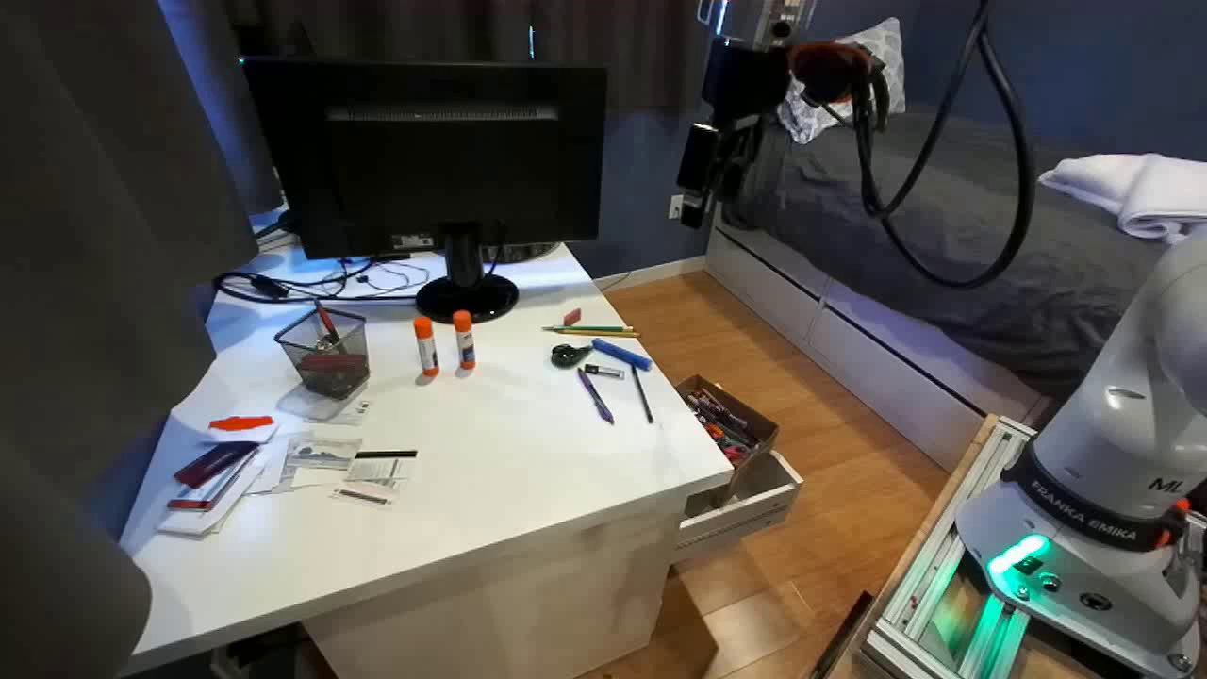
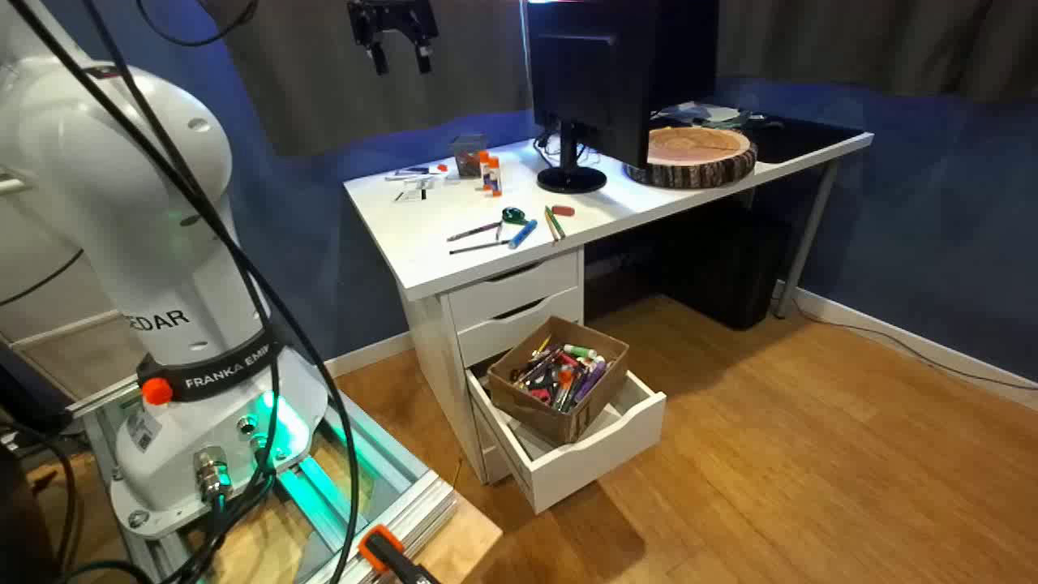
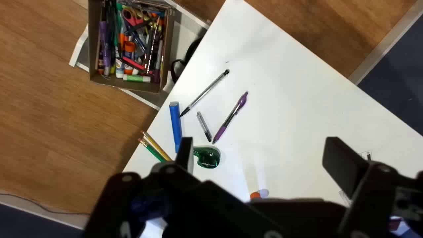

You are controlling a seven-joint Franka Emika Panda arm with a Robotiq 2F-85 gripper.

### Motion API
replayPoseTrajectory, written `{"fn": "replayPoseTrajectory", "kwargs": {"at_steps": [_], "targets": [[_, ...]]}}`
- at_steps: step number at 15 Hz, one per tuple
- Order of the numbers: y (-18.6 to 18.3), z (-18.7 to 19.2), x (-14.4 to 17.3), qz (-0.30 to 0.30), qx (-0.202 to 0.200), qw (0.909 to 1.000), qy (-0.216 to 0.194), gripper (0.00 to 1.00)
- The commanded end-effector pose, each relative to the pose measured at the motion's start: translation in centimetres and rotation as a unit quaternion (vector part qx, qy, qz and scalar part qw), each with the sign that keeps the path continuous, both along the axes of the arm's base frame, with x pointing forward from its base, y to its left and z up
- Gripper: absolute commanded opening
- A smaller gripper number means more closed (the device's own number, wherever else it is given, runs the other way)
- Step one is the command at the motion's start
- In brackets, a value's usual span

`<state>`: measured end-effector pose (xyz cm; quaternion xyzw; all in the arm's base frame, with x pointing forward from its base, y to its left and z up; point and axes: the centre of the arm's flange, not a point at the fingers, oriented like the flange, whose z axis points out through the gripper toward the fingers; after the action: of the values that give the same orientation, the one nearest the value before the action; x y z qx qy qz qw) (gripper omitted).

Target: Pick up the blue marker and put it in the cardboard box

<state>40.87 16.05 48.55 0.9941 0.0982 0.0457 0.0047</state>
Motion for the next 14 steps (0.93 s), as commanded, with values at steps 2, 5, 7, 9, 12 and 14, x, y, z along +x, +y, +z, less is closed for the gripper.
{"fn": "replayPoseTrajectory", "kwargs": {"at_steps": [2, 5, 7, 9, 12, 14], "targets": [[0.0, 0.0, 0.0, 0.000, 0.000, 1.0000, 0.000, 1.00], [0.0, 0.0, 0.0, 0.000, 0.000, 1.0000, 0.000, 1.00], [0.0, 0.0, 0.0, 0.000, 0.000, 1.0000, 0.000, 1.00], [0.0, 0.0, 0.0, 0.000, 0.000, 1.0000, 0.000, 1.00], [0.0, 0.0, 0.0, 0.000, 0.000, 1.0000, 0.000, 1.00], [-0.5, -0.6, 1.1, -0.007, 0.010, 0.9999, 0.006, 1.00]]}}
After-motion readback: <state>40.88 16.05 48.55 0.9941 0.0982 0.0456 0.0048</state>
